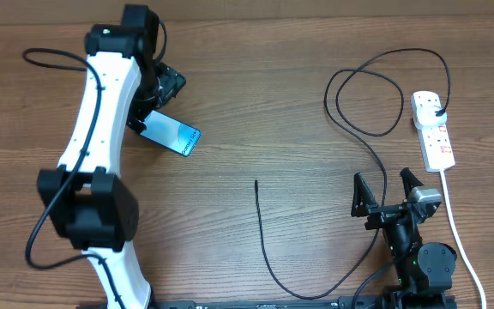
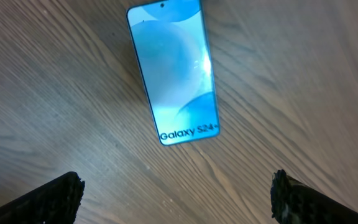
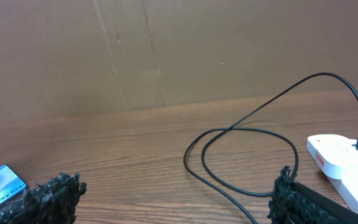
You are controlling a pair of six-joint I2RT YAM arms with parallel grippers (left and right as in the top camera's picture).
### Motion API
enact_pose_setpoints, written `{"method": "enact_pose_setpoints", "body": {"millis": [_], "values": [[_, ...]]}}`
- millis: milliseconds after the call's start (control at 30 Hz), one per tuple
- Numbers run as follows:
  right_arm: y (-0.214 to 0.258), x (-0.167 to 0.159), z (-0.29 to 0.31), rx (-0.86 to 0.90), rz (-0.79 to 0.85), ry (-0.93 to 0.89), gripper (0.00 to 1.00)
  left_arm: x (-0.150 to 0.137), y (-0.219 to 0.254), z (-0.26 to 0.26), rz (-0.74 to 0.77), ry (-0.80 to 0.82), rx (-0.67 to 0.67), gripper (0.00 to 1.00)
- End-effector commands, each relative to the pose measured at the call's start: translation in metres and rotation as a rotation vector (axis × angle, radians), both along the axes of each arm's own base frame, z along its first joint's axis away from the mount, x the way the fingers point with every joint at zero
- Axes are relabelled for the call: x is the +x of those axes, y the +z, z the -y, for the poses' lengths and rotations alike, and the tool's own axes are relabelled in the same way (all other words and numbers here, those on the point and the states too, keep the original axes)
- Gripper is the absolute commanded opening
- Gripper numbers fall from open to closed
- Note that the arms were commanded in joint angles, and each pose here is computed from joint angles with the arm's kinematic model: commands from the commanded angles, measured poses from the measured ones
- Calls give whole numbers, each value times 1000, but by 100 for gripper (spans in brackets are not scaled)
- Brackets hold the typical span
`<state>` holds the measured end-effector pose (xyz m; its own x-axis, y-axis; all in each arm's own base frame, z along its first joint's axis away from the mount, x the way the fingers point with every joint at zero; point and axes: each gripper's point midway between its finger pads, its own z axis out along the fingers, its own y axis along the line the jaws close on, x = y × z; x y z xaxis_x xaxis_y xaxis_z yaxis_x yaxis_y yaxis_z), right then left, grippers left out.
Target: Plug charger to phone and switch on socket
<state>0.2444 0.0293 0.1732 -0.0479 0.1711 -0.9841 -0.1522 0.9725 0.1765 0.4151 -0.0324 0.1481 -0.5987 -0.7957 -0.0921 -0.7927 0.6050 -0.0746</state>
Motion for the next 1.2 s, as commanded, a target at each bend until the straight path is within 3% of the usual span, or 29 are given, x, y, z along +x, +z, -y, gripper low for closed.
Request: {"method": "enact_pose_setpoints", "body": {"millis": [0,333,800,1167], "values": [[-2,0,1,0,4,-8,100,10,-26,0,-43,23,10,100],[-2,0,1,0,4,-8,100,18,-82,7,-136,22,-16,100],[-2,0,1,0,4,-8,100,1,-85,-3,-195,223,40,100],[-2,0,1,0,4,-8,100,4,-90,5,-178,221,39,100]]}}
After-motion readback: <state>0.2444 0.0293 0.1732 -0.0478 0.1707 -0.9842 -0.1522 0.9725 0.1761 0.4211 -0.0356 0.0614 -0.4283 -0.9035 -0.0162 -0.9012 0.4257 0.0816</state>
